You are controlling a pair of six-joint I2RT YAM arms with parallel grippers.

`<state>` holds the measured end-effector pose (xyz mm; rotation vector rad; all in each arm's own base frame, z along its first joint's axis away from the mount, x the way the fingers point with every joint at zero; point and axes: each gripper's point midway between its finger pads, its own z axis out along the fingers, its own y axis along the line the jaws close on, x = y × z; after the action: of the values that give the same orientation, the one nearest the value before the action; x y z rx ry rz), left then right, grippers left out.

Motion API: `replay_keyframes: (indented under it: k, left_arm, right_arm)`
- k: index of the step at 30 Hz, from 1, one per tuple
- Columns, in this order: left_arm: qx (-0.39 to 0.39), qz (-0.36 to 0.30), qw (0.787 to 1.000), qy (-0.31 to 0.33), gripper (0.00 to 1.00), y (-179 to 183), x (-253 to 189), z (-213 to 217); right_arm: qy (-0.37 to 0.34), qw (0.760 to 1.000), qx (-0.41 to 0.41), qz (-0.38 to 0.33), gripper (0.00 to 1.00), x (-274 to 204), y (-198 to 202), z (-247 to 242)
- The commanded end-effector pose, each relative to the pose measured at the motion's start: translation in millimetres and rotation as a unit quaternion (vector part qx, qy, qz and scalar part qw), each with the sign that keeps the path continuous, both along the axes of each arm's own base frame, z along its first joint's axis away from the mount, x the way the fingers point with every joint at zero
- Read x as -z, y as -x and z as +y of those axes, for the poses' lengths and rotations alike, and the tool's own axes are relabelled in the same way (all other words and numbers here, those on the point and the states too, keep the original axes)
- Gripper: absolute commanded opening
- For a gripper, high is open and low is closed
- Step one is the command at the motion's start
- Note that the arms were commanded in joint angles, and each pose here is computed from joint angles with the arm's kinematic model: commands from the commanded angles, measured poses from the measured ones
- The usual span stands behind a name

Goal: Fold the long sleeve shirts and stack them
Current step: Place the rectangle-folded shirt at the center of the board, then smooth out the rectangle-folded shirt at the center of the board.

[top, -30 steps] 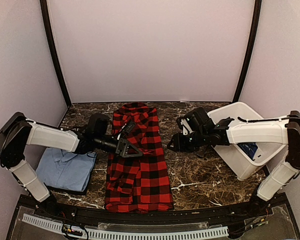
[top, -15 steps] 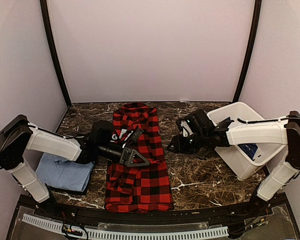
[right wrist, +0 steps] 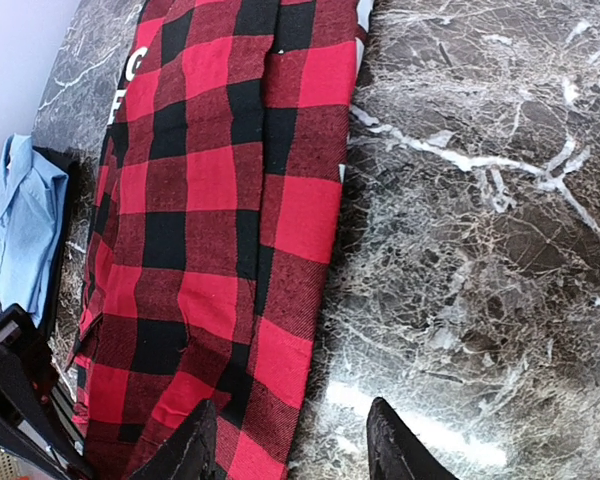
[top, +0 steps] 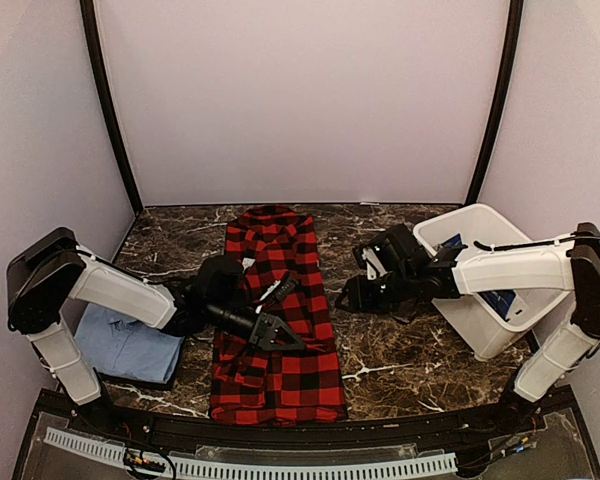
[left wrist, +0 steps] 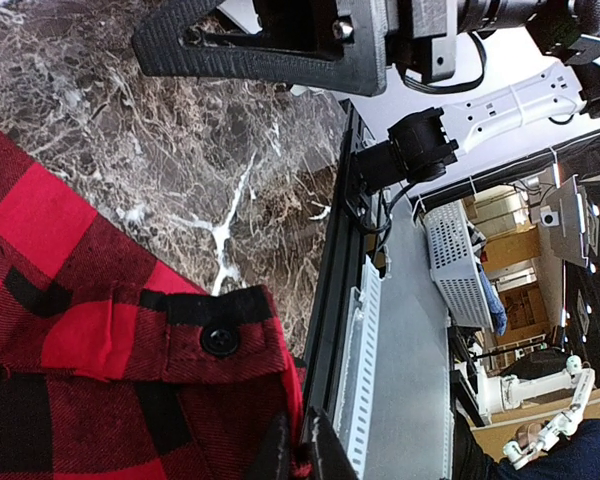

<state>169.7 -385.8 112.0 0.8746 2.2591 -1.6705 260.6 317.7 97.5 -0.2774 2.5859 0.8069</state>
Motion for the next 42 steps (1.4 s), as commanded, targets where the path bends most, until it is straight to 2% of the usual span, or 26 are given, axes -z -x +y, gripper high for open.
replay_keyframes:
  k: [1,3,6,9,11,14,18,23,27,33,42]
  left_arm:
    - [0.016,-0.011,1.0,-0.004,0.08,6,0,-10]
    - [0.021,-0.008,1.0,-0.006,0.11,7,1,-10]
    - [0.023,-0.008,1.0,-0.01,0.26,10,1,-8]
    - [0.019,-0.013,1.0,-0.011,0.37,10,-3,-5]
    - [0.008,-0.02,1.0,-0.01,0.39,7,-8,-4]
    - [-0.023,-0.029,0.999,-0.015,0.39,-2,-15,-3]
    - [-0.126,-0.048,0.988,-0.073,0.39,-38,-9,12]
    - [-0.246,-0.045,0.959,-0.131,0.38,-81,-1,49]
    - [-0.307,-0.016,0.936,-0.174,0.35,-96,15,82]
    - [-0.343,0.012,0.92,-0.191,0.33,-93,27,109]
    - [-0.332,0.046,0.917,-0.214,0.28,-71,47,121]
  right_arm:
    - [-0.02,1.0,-0.015,-0.011,0.48,-13,11,12]
    - [-0.018,0.999,-0.027,-0.007,0.48,-10,20,18]
    - [-0.009,0.999,-0.045,0.002,0.48,-3,36,26]
    - [-0.004,0.998,-0.062,0.012,0.48,5,53,34]
    - [-0.001,0.997,-0.076,0.018,0.48,9,66,41]
    - [0.007,0.995,-0.091,0.026,0.47,17,81,47]
    - [0.01,0.993,-0.108,0.041,0.44,29,96,56]
    - [0.02,0.991,-0.123,0.052,0.39,42,107,68]
    - [0.029,0.99,-0.125,0.063,0.37,54,111,71]
    - [0.03,0.988,-0.136,0.073,0.33,61,118,76]
    - [0.037,0.986,-0.143,0.081,0.28,65,123,81]
